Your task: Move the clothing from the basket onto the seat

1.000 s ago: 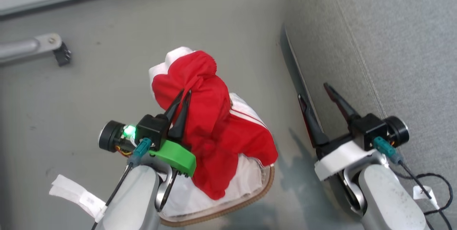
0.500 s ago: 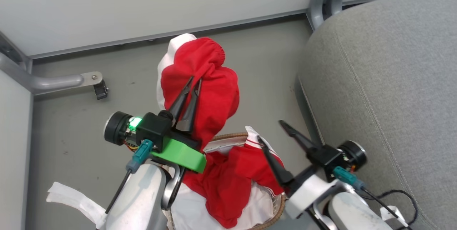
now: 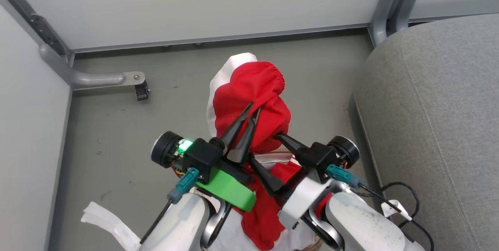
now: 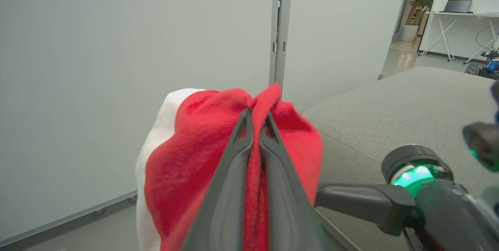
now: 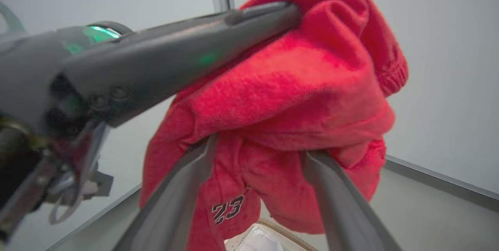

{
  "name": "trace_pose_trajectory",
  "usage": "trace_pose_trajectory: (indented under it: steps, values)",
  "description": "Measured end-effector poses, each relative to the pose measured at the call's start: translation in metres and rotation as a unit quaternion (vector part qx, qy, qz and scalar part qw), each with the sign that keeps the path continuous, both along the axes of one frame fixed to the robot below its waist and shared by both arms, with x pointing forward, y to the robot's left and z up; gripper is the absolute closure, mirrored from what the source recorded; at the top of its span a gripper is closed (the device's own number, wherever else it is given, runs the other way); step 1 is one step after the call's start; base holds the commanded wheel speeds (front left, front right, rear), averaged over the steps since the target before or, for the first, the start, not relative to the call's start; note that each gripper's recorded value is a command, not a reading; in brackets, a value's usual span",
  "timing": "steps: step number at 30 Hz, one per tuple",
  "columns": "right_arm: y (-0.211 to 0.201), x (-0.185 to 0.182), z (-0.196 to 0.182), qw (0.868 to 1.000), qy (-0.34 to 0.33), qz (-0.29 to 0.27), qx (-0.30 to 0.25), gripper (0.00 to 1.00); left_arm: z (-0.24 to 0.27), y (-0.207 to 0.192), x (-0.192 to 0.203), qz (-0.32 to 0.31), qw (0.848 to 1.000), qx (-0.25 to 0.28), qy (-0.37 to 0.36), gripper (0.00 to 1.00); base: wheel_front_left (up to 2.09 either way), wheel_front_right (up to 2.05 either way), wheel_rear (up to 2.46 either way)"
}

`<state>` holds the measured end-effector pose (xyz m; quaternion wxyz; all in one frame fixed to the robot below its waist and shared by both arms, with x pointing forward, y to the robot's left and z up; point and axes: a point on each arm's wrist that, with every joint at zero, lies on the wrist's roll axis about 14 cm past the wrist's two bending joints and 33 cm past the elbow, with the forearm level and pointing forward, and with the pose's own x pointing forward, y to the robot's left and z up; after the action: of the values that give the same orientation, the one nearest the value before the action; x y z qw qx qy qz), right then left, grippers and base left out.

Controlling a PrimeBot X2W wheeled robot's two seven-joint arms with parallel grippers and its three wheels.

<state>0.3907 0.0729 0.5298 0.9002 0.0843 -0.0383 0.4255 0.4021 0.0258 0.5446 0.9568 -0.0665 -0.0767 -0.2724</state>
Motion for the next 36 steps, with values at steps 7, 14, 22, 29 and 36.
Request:
trace_pose_trajectory:
  steps: [7, 14, 22, 29, 36]
  values:
    - [0.025, -0.005, 0.002, 0.999, -0.001, 0.035, 0.000, 1.00, -0.007, -0.002, -0.016, -0.006, 1.000, -0.014, 0.021, 1.00, 0.00, 0.00, 0.00]
    - [0.021, -0.001, 0.008, 1.000, -0.004, 0.022, 0.009, 1.00, -0.011, 0.003, -0.015, 0.003, 1.000, -0.011, 0.027, 0.54, 0.00, 0.00, 0.00]
    - [-0.026, 0.008, -0.003, 0.999, 0.009, -0.044, 0.003, 1.00, -0.029, -0.003, -0.008, -0.001, 0.999, 0.007, 0.045, 0.00, 0.00, 0.00, 0.00]
    - [-0.095, 0.013, -0.010, 0.989, 0.020, -0.146, 0.003, 1.00, -0.045, -0.030, -0.001, -0.038, 0.997, 0.013, 0.065, 0.00, 0.00, 0.00, 0.00]
    - [-0.173, 0.003, -0.016, 0.966, 0.029, -0.258, -0.007, 1.00, -0.054, -0.080, -0.001, -0.108, 0.991, 0.013, 0.075, 0.00, 0.00, 0.00, 0.00]
